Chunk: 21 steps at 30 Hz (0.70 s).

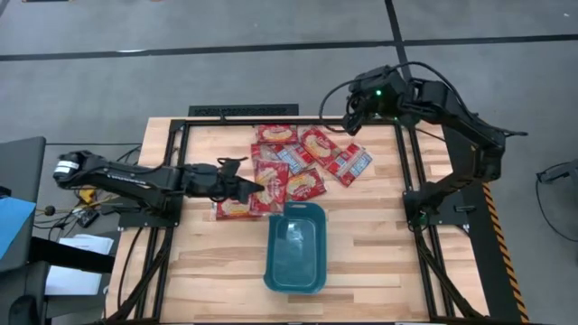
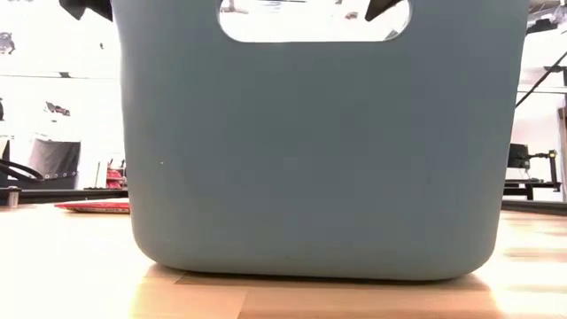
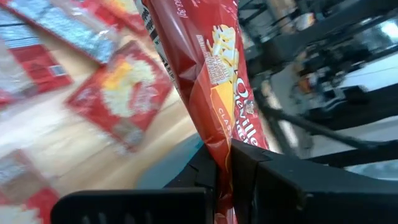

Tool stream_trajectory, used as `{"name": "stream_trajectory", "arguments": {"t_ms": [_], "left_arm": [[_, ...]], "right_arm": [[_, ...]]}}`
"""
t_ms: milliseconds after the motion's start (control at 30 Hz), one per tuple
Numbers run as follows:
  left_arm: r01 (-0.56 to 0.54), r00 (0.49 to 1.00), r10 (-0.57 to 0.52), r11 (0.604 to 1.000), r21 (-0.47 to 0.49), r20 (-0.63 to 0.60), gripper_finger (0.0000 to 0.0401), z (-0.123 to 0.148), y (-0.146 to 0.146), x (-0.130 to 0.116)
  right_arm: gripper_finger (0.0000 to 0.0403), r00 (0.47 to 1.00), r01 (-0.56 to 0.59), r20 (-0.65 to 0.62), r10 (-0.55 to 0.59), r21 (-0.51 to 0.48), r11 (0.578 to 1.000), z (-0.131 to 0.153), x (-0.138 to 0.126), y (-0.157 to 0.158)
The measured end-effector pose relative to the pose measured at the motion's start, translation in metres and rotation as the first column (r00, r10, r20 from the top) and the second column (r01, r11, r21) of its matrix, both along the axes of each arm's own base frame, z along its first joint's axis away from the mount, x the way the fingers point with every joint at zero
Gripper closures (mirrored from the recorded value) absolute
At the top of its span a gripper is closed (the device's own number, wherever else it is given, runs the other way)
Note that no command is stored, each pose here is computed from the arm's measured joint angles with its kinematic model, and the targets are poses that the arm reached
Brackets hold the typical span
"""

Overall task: Sort popcorn bags into baskets
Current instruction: Put the red popcorn pack into the blue container

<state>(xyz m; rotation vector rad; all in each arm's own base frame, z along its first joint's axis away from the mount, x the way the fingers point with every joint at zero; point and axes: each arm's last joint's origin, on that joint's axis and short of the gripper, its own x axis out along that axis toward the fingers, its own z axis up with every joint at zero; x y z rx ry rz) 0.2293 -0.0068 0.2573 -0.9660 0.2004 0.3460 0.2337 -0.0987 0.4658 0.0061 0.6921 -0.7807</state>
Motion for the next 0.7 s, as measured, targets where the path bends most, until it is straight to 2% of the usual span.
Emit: {"name": "stream_trajectory", "arguments": {"t_ms": [267,433,533,700], "left_arm": [[-0.025,0.994,0.032,0.997,0.072,-0.102,0.0398,-0.016,0.009,0.007],[-0.018,0.995,0.023,0.998,0.055,-0.098,0.0398,-0.016,0.008,0.007],[-0.003,0.996,0.005,1.0,0.02,-0.087,0.0399,-0.016,-0.002,0.007],[0.004,0.995,-0.005,1.0,-0.014,-0.1,0.0399,-0.03,-0.038,0.014]], "right_arm": [[0.0383,0.996,0.023,-0.089,-0.018,0.047,0.999,-0.015,0.01,-0.007],[0.0383,0.991,0.023,-0.135,-0.009,0.1,0.995,-0.024,0.012,0.004],[0.0375,0.987,0.028,-0.161,-0.007,0.134,0.991,-0.028,0.011,0.014],[0.0372,0.982,0.032,-0.19,0.003,0.179,0.983,-0.03,0.007,0.033]]}}
